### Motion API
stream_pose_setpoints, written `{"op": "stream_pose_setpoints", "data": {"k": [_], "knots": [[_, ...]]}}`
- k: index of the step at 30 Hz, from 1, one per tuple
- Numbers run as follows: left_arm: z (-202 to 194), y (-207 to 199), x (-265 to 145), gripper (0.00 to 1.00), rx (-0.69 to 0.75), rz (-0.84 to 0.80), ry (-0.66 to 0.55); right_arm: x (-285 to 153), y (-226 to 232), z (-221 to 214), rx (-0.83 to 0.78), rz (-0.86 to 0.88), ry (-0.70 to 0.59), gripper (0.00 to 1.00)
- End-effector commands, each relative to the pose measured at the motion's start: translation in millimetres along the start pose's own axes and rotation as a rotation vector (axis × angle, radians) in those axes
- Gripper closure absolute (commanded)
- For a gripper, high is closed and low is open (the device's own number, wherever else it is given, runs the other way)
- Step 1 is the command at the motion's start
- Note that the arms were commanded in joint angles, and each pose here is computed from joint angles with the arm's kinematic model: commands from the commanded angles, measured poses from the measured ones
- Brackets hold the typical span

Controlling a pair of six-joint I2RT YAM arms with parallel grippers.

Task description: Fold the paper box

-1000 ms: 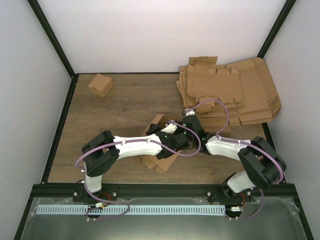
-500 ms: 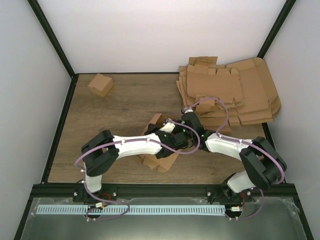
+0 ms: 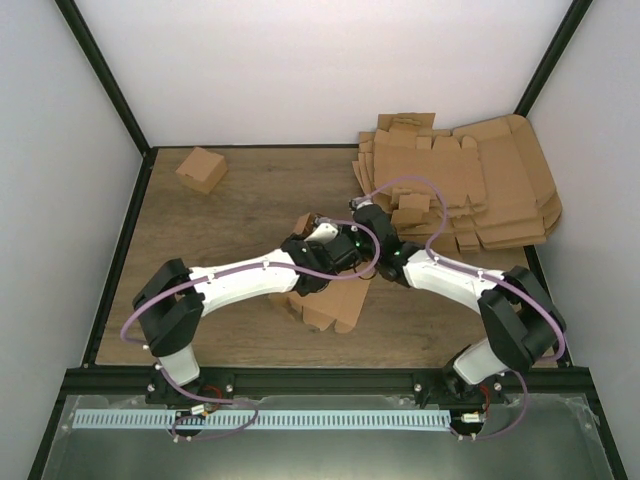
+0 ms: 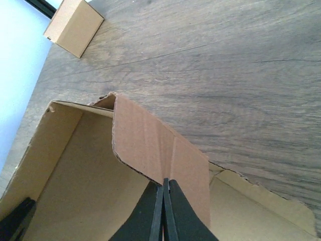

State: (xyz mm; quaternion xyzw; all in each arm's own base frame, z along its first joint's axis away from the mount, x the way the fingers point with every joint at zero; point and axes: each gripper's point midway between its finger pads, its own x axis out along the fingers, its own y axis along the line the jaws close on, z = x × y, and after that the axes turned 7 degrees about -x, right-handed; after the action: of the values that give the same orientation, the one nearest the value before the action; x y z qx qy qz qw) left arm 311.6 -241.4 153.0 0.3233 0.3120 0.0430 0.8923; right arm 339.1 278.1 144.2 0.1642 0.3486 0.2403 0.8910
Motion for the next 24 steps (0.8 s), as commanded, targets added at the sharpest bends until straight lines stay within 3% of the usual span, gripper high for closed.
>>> {"op": "stream_pose_setpoints", "data": {"k": [1, 12, 24], "knots": [[3.9, -8.2, -3.4, 0.96, -0.030, -0.096, -0.010, -2.2, 26.0, 4.8, 0.011, 0.077, 0.013, 0.99], [-7.1, -14.6, 1.9, 0.96, -0.012, -0.099, -0.004, -1.1, -14.3, -52.2, 0.179, -0.014, 0.093, 0.99], [-3.4, -24.8, -14.5, 0.96, 0.033, -0.172, -0.086, 7.3, -3.4, -73.6, 0.195, 0.015, 0.156, 0.99]]}}
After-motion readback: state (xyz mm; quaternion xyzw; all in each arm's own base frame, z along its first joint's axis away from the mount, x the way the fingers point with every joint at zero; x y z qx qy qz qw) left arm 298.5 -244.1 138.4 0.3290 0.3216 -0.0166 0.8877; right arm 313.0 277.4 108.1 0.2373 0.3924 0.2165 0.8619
